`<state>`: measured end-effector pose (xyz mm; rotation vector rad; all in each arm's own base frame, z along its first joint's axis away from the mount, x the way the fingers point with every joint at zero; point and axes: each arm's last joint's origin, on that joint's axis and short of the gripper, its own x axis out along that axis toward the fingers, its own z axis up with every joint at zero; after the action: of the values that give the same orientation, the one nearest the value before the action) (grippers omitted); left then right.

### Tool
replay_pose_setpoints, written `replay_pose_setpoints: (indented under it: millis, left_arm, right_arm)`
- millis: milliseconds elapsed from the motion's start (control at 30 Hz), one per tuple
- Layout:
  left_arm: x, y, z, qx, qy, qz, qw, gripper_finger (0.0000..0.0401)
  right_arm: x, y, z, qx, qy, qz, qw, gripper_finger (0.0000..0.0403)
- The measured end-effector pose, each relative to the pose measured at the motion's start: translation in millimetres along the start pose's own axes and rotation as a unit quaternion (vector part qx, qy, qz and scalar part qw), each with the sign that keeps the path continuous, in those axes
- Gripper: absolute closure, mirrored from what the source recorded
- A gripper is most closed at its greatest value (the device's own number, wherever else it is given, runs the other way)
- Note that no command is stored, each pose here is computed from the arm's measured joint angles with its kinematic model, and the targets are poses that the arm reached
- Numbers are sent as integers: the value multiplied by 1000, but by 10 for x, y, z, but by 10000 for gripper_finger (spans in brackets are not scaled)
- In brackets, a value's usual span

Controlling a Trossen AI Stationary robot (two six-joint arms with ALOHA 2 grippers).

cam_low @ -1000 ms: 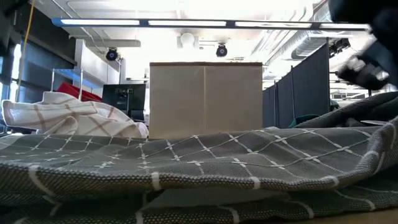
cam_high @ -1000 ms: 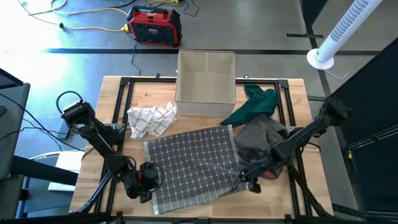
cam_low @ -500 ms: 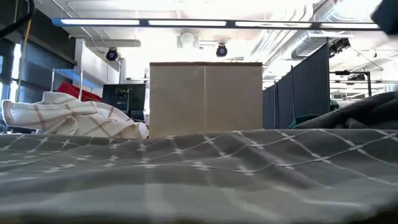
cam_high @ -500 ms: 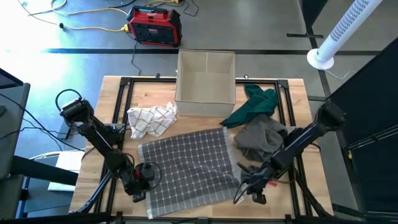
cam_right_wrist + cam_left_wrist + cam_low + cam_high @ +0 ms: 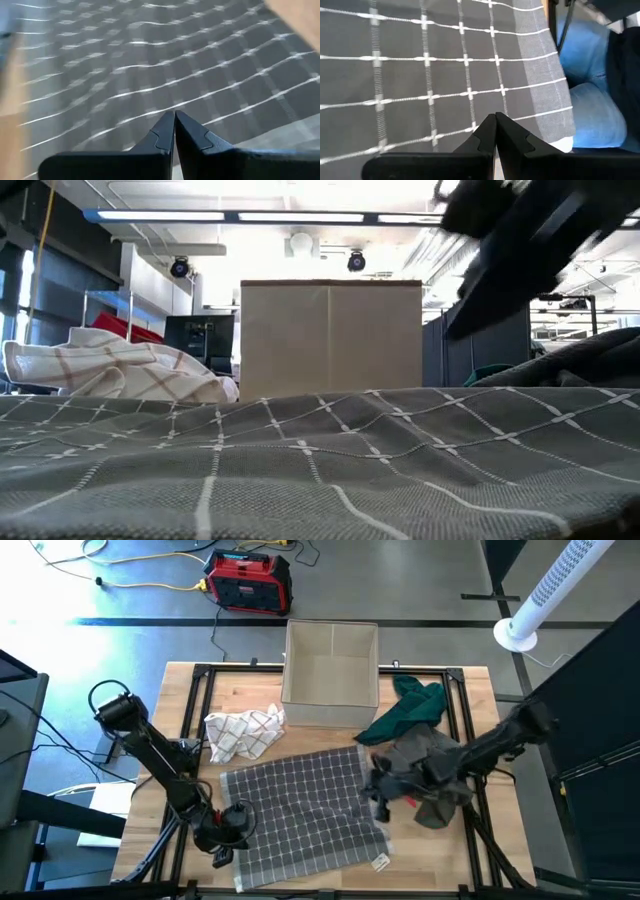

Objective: Fold towel
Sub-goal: Fold the grey checkered towel

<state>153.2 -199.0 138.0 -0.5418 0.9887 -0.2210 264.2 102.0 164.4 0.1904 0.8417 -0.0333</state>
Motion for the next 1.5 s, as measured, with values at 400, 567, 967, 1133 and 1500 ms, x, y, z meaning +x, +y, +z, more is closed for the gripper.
replay_pose_setpoints:
  millis: [400, 567, 967, 1133, 1500]
  left_arm:
    - [286, 91, -229, -31, 103, -24, 994, 401]
    - [258, 173, -291, -29, 137, -24, 990, 401]
    - [-95, 287, -45, 5, 73, -5, 997, 401]
    - [-331, 280, 132, 1, -15, -3, 1000, 401]
    - [-1076, 195, 508, 143, -270, 89, 948, 401]
  right_arm:
    - [529, -340, -143, 52, 53, -92, 993, 403]
    - [472, -204, -224, 92, 56, -100, 989, 403]
    - [81, -12, -43, 81, -31, -70, 994, 403]
    - [-195, -38, 132, 62, -80, -47, 994, 403]
    - [-638, -232, 362, 27, -149, -46, 987, 403]
